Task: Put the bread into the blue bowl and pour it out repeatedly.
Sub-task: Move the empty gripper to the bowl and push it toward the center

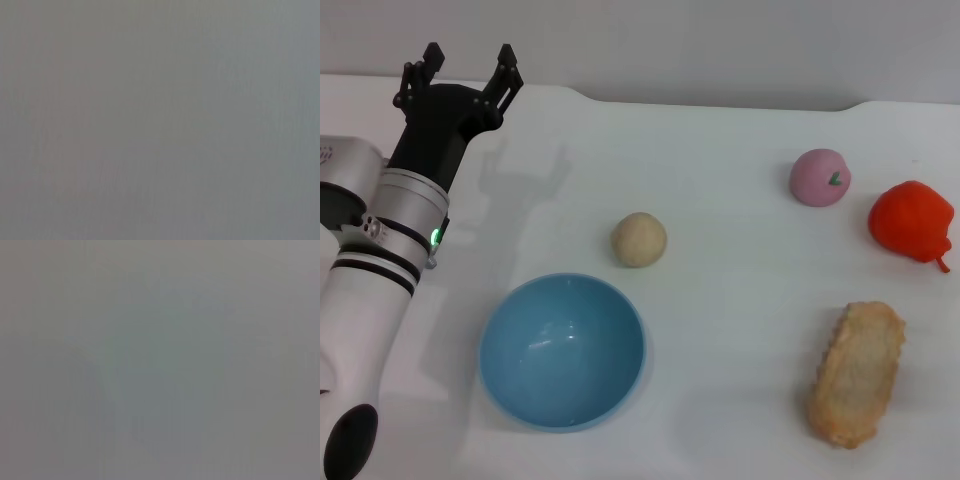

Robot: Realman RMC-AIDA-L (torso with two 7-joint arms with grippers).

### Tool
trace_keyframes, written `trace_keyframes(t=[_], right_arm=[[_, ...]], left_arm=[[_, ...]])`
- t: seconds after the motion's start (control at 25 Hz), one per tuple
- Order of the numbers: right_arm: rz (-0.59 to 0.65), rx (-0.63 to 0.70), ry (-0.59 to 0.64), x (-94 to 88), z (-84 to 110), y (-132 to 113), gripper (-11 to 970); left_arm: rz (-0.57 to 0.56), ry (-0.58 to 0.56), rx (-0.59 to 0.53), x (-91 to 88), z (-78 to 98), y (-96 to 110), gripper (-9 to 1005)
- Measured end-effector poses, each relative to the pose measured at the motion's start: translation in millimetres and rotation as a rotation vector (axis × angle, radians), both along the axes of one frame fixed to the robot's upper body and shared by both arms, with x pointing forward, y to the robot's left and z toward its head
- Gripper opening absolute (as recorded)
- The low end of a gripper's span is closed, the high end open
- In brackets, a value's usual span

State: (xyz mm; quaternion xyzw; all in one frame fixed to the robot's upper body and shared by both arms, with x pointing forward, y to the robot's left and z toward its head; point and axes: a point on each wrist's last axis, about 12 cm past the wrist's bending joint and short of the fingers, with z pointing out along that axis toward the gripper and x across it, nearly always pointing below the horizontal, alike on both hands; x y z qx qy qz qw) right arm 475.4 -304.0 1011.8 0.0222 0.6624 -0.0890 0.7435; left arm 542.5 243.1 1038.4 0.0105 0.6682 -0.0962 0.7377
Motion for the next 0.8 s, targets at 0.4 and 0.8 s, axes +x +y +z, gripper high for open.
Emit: trace_keyframes(t=[0.4,0.8], right_arm=[[0.012,-0.004,0.0,5.3,1.4,2,758],[0.057,0.001,0.02,24.4,4.7,12,758]], left_arm=[[-0.038,0.029,0.038,-5.0,-6.6,-3,875],[-0.07,0.051,0.018,16.2,1.4,-2,874]])
